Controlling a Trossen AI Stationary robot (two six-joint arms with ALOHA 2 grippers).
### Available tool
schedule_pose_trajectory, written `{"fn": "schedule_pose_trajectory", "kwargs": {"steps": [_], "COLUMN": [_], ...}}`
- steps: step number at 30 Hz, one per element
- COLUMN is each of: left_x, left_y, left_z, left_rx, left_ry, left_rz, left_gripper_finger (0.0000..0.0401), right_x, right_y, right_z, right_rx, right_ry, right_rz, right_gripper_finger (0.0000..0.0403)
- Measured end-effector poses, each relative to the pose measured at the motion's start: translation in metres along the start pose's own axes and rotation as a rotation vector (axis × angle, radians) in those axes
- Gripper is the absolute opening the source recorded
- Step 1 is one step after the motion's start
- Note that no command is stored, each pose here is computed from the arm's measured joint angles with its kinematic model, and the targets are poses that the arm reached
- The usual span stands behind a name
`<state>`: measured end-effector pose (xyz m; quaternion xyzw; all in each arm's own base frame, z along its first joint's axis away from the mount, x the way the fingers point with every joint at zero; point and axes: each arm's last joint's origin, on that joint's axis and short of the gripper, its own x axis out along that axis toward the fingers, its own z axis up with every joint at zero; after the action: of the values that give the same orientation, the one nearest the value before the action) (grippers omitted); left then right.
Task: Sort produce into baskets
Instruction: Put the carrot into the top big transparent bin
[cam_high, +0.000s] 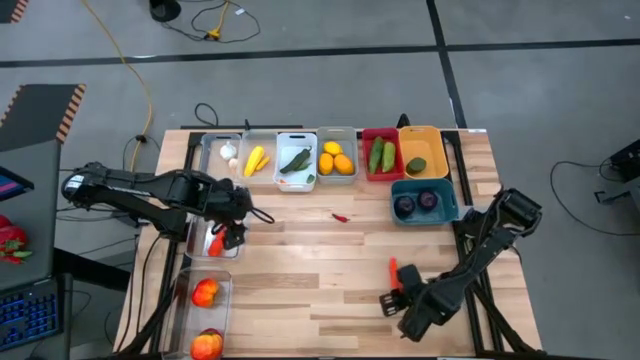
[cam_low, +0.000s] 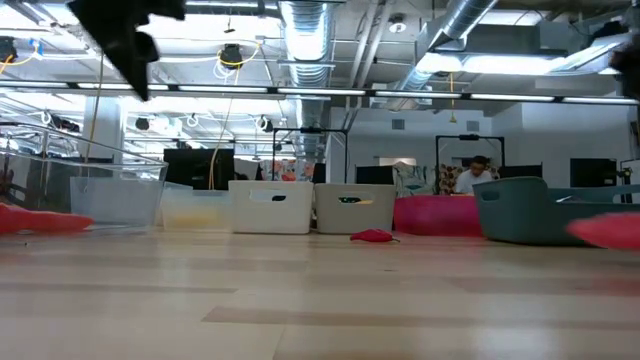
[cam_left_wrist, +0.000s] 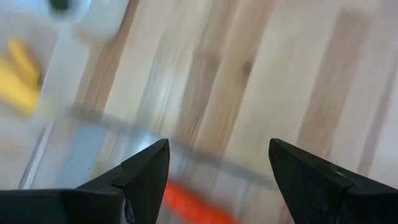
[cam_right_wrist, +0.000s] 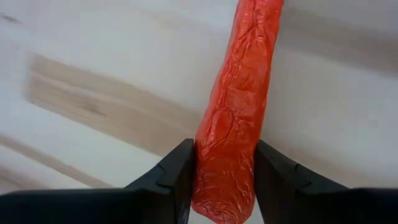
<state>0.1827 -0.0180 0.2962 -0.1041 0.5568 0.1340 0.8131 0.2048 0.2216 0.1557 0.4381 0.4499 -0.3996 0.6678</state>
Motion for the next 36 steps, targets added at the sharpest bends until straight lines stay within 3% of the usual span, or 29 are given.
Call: {"fn": "schedule_pose_trajectory", "kwargs": {"steps": [10,16,25,36], "left_x": [-0.006,-0.009,-0.011,-0.014], "left_y": [-0.013,-0.016,-0.018,-0.020], "left_z": [0.030,0.037,0.042,0.046], "left_rx": [0.167,0.233,0.238,0.216], "left_ry": [-0.324,-0.413,-0.469,-0.515], "left_rz": [-0.112,-0.124,-0.137,-0.165], "left_gripper_finger": [0.0263,0.0263,0.0263,0.0263], "right_x": [0.015,0.023,0.017,0.003], "right_y": [0.041,0.072,0.114,0.132], "right_z": [0.045,0.084,0.142,0.188], "right_rx": [-0.296,-0.575,-0.914,-1.069], "right_ry": [-0.095,-0.182,-0.513,-0.871], "right_rz": [0.153,0.288,0.522,0.577], "right_gripper_finger": [0.0166,0.0166,0.0167,0.0167]}}
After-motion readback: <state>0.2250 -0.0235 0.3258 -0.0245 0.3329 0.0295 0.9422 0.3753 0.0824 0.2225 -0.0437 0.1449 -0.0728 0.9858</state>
